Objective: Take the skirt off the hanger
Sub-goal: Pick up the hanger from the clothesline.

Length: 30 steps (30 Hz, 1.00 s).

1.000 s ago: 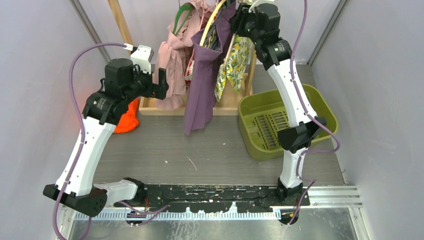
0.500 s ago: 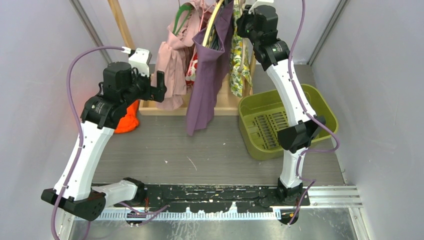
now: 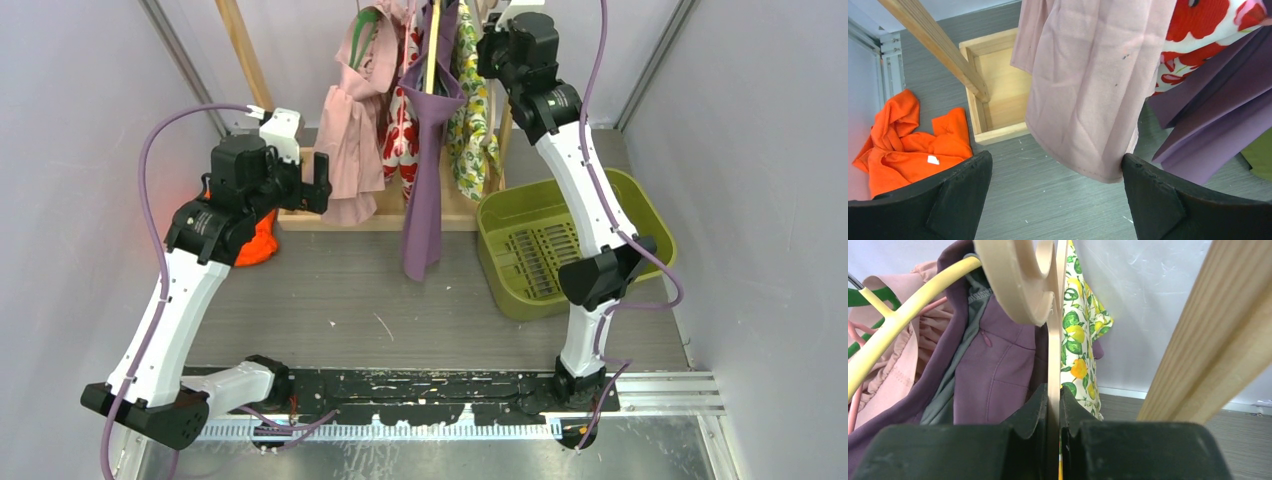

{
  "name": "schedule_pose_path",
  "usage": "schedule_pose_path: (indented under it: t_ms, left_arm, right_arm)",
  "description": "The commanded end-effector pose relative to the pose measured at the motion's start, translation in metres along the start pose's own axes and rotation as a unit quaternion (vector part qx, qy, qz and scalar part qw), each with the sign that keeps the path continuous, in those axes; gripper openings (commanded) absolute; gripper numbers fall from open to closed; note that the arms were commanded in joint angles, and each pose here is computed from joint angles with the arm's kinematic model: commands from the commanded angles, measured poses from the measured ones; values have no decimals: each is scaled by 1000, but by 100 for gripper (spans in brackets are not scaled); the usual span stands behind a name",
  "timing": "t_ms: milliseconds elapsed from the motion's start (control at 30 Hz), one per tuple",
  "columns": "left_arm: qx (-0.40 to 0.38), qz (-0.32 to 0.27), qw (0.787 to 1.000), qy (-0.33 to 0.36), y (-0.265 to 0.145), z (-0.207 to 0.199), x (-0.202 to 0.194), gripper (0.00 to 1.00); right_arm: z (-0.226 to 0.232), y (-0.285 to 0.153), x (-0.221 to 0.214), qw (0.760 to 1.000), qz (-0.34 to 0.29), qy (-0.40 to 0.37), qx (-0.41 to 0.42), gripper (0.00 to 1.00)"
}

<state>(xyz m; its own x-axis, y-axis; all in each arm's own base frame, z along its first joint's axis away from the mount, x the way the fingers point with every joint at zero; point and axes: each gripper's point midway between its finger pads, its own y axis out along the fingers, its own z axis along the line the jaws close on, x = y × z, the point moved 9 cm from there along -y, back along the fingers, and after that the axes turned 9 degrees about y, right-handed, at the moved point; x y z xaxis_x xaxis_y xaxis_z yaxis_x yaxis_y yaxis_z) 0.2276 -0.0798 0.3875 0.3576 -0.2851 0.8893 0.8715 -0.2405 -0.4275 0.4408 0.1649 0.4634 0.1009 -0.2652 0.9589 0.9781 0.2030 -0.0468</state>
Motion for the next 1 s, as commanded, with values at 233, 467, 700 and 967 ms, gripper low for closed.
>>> schedule_pose_path:
  t_ms: [233,467,700,967]
  left_arm:
    - [12,-52,999,5,-2,3,12,99]
    - [6,-53,999,0,3,1,12,99]
    - [3,-53,998,-13,6,-1,12,99]
    - [-24,-53,998,-33,8,-7,15,100]
  right_arm:
    - [6,-67,77,993,-118,-14,23,1]
    - [10,-87,97,988,-148,-19,38,1]
    - [4,-96,88,990,-133,-33,27,1]
    - [-8,-117,46,997,-69,-13,27,1]
